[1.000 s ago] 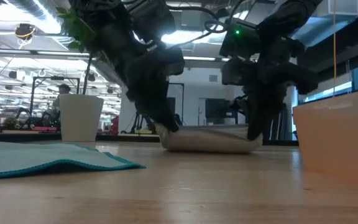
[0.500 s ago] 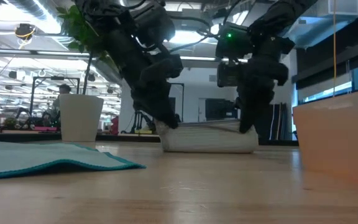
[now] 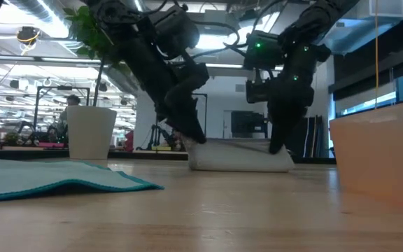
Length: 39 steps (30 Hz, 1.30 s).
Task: Roll microfiber towels into tight, uniform cylinder then place into a basket
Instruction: Roll the gray microfiber towel
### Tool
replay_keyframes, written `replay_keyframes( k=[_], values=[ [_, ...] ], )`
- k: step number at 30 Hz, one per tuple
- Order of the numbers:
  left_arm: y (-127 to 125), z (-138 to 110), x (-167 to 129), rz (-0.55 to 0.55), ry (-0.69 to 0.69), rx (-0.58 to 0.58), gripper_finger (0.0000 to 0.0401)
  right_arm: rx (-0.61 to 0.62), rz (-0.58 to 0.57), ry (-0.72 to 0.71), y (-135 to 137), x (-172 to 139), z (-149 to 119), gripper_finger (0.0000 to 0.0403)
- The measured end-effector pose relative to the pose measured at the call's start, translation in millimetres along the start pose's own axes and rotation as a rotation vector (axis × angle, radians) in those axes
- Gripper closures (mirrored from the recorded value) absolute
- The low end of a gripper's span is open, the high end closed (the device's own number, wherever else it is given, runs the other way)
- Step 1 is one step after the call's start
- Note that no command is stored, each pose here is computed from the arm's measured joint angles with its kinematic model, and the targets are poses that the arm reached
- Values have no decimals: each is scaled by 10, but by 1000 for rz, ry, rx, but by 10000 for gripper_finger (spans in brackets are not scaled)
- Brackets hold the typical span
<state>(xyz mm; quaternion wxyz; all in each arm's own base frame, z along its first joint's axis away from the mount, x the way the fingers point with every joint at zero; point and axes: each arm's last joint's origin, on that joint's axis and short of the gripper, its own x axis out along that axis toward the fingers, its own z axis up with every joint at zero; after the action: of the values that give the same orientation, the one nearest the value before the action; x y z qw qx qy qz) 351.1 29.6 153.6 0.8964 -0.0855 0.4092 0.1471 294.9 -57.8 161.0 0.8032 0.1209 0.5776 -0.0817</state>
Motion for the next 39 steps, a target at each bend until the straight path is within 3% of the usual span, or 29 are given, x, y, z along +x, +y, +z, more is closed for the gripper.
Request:
replay_keyframes(
  k=[4,21,27,39],
  values=[
    [8,3,49,19,-23,-3,401,-2,-45,1,-14,1,-5,391],
    [7,-26,161,27,-35,45,401,4,-40,30,-33,145,-6,382],
    [11,-23,161,39,-40,45,391,1,-66,30,-47,144,-7,340],
    [8,50,154,69,-121,30,320,55,-138,58,-68,140,-43,227]
  ],
)
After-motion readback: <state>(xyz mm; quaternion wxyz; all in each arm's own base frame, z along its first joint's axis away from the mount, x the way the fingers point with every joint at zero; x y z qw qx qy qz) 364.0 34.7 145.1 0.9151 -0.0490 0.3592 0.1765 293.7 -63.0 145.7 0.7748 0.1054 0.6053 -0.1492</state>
